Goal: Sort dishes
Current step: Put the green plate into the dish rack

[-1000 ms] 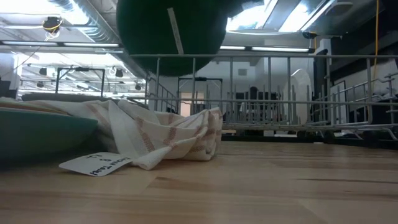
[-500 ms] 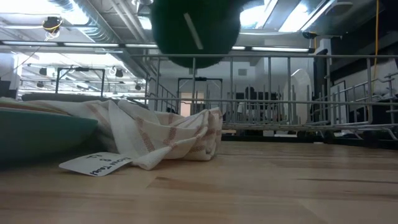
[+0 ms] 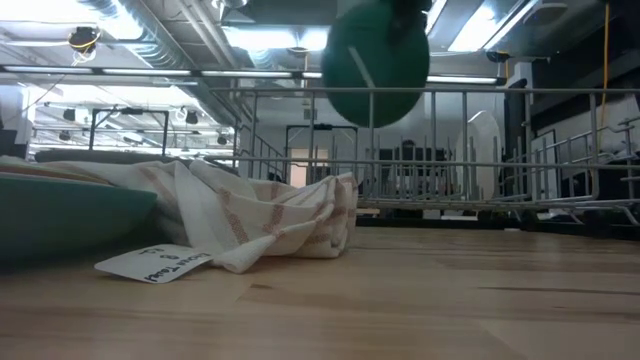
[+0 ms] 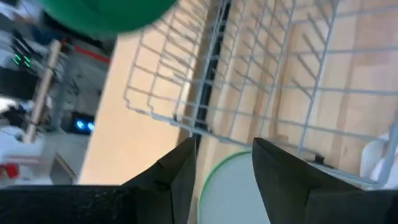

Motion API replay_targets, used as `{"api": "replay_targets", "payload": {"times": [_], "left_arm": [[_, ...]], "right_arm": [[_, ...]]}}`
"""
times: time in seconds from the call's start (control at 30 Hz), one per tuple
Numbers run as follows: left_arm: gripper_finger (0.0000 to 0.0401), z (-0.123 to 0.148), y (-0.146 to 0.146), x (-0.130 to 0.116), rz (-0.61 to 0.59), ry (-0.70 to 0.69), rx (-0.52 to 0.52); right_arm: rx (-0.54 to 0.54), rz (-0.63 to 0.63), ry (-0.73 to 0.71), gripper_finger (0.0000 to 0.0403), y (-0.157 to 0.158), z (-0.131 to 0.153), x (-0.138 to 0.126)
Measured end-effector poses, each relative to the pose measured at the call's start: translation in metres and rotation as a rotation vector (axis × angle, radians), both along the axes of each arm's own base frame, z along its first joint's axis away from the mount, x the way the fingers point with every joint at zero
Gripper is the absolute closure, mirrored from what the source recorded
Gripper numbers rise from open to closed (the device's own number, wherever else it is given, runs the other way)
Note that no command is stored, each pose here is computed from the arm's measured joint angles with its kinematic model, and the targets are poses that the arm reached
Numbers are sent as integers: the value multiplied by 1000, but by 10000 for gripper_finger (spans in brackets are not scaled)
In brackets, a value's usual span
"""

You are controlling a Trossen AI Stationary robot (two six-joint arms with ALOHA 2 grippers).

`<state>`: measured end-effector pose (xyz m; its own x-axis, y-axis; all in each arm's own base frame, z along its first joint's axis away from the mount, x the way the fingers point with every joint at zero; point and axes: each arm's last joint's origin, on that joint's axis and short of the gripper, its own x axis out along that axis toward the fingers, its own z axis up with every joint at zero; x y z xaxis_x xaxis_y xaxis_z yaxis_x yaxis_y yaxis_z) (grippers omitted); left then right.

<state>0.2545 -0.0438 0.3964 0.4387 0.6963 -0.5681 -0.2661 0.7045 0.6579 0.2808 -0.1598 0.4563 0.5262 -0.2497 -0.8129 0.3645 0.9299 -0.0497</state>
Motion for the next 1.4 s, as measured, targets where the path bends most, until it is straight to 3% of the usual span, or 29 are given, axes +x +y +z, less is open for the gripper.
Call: {"api": "replay_targets", "payload": {"times": [0.17,0.37,0.67,0.9,1.4], "left_arm": [[266,-17,25,13,7,50,-97],[274,-44,49,31,-100,81,-248],[286,-78,69,41,-160,87,-324],[286,-84,71,40,-156,100,-324],[286,-84,70,40,-161,101,-324]], "right_arm": [[90,-252,-110,355,-30,11,-33],[286,-468,-227,355,-69,11,-69],[384,-709,-267,355,-107,2,-102],[437,-815,-198,355,-116,-15,-111],[524,-823,-123,355,-128,-52,-103]]}}
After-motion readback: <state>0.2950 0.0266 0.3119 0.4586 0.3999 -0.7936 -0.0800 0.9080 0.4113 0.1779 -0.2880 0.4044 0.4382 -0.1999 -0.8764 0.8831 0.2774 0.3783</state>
